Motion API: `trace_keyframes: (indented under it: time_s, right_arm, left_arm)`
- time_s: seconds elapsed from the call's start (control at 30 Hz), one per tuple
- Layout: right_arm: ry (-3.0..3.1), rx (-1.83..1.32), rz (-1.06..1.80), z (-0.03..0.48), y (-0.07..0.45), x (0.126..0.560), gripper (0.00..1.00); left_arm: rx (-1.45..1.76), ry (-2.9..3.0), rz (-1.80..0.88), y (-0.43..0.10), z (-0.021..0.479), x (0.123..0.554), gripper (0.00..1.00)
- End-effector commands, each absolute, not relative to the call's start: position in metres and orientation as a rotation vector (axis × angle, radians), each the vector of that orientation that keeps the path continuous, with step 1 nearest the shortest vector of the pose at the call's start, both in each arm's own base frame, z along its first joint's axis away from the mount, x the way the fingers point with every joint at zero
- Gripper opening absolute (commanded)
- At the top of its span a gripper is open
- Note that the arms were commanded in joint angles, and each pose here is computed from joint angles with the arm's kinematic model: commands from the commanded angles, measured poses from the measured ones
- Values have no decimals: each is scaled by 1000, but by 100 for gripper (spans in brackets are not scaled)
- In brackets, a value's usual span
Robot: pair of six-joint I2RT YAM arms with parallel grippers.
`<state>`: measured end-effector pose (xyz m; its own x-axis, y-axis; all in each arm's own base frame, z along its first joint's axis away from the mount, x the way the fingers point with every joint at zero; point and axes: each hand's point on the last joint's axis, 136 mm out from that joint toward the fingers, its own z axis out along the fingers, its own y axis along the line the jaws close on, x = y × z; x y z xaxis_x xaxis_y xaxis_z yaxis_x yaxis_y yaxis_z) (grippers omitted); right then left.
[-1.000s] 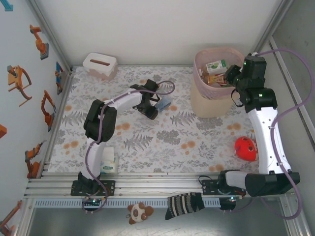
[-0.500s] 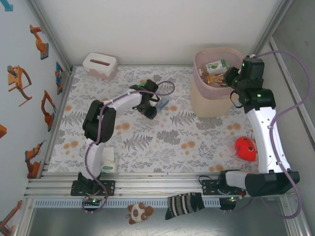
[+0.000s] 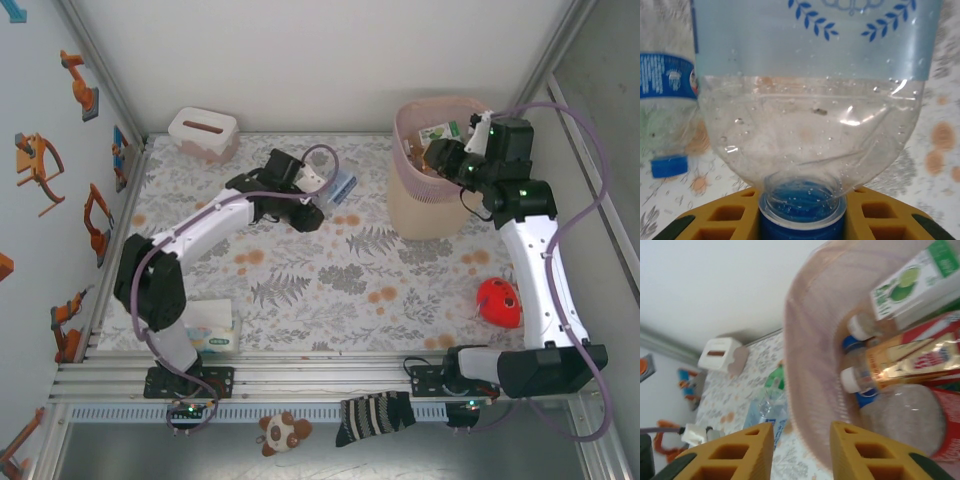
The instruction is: Put the plastic bottles in the bin
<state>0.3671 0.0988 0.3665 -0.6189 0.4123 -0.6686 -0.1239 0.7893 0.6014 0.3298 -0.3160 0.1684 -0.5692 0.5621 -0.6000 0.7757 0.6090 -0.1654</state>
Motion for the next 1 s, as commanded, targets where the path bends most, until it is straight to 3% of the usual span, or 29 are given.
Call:
trace_keyframes:
  time_s: [0.0,0.13,0.27,0.67,0.97]
  right_arm:
    - [2082,55,992,381,128,355,47]
    - [2074,-15,1091,389,141,345,62]
    - [2095,-78,1169,390,151,339,68]
    - [2241,-130,1365,364,174,338,77]
    - [2288,-187,1425,356,191,331,76]
  left_arm:
    - [1122,2116,-754,-337,214,314,26]
    - [1133,2007,-822,-341,244,305,26]
    - [1174,1937,-892,-347,262,293,26]
    - [1296,1878,-940,-364,270,266,26]
    - [1347,1877,-930,-371,268,258,26]
